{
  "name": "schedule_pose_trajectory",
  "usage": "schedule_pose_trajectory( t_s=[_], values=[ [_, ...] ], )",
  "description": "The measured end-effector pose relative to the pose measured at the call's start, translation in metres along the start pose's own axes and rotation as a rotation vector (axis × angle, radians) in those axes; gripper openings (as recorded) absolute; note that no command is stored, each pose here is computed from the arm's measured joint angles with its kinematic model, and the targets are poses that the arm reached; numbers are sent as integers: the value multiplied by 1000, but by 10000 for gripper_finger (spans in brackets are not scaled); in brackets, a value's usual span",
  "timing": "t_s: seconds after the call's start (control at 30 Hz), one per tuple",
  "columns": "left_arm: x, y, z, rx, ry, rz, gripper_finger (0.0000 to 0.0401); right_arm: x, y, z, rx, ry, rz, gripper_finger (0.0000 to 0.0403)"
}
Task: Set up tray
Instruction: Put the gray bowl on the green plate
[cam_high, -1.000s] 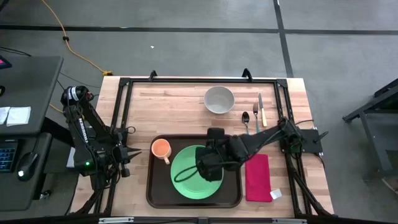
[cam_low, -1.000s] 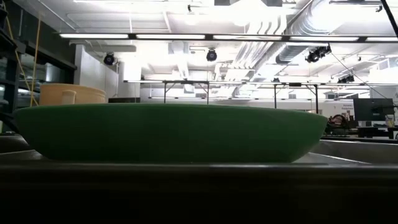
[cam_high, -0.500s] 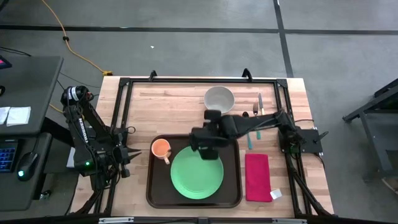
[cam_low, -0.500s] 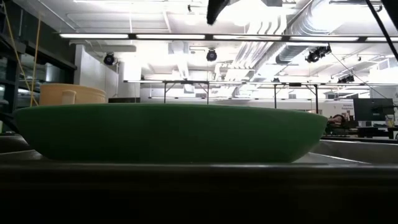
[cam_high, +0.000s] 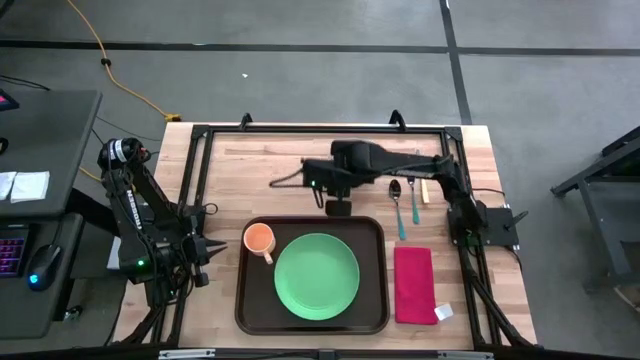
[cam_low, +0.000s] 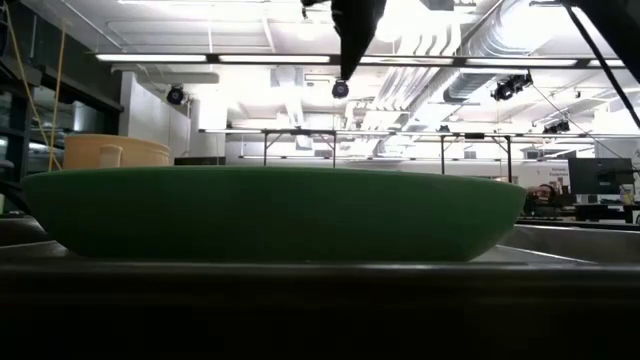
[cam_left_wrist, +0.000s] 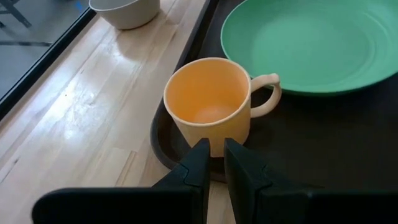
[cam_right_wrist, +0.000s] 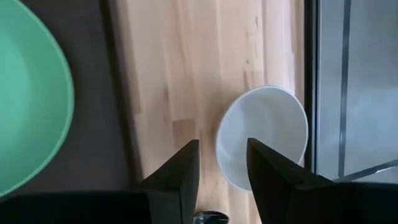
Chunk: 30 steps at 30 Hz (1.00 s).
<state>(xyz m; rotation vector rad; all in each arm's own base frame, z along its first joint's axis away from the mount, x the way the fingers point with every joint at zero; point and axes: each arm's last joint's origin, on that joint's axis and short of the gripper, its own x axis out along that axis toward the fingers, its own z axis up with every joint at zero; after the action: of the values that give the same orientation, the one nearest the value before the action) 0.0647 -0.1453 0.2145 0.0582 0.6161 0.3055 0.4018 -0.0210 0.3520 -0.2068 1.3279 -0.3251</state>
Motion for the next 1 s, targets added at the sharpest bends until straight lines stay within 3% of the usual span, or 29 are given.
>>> schedule_pose_trajectory(
  t_s=[0.5,0.7,1.0],
  values=[
    [0,0,-1,-2,19,-1,79,23,-65,-7,-2,45,71,110],
    [0,0,-1,-6,19,-1,79,26,-76,-9,-17,50,81,110],
    [0,-1,-1,-13,18,-6,79,27,-77,-9,-12,31,185,110]
  ],
)
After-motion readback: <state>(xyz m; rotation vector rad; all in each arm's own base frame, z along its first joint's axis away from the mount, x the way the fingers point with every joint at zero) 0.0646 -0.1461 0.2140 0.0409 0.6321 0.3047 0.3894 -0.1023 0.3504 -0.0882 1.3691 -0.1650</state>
